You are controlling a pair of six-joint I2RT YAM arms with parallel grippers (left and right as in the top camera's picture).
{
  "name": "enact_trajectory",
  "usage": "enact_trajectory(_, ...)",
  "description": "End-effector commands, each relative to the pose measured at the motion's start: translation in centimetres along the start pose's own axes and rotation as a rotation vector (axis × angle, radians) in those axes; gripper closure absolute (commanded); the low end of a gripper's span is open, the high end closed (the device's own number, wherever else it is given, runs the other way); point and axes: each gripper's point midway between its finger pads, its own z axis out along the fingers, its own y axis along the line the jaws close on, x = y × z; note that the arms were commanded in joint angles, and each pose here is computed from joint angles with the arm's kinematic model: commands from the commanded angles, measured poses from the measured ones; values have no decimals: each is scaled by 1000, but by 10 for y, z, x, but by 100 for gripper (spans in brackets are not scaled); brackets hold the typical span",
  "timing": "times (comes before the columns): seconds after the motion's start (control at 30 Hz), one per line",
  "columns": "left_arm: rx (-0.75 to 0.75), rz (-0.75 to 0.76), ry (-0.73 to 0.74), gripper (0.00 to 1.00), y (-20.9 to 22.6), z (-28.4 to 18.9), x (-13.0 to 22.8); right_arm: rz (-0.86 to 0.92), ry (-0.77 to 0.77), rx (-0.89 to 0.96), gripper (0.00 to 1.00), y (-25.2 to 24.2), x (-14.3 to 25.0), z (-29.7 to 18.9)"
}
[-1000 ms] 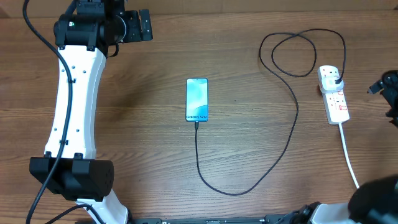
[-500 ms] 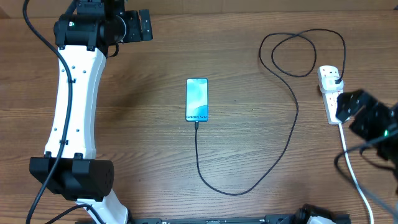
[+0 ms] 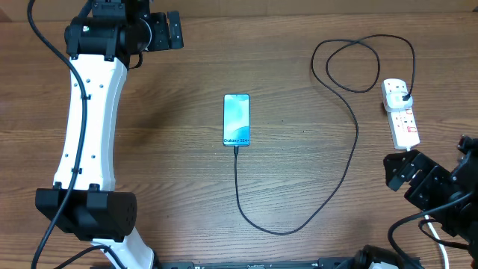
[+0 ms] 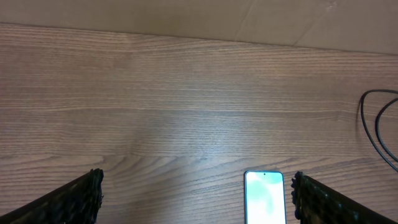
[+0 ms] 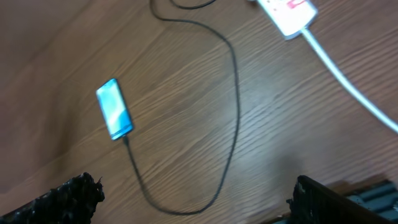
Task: Plug charger to phone and switch on socket
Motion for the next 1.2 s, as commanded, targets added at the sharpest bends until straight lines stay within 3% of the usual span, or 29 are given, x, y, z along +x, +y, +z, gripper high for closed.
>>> enact_trajectory(0.0, -9, 10, 2, 0, 1, 2, 0, -5, 42, -115, 0, 20, 7, -1)
enact_trajectory(1.17, -9, 10, 2, 0, 1, 2, 0, -64, -12, -184, 0, 34, -6, -3)
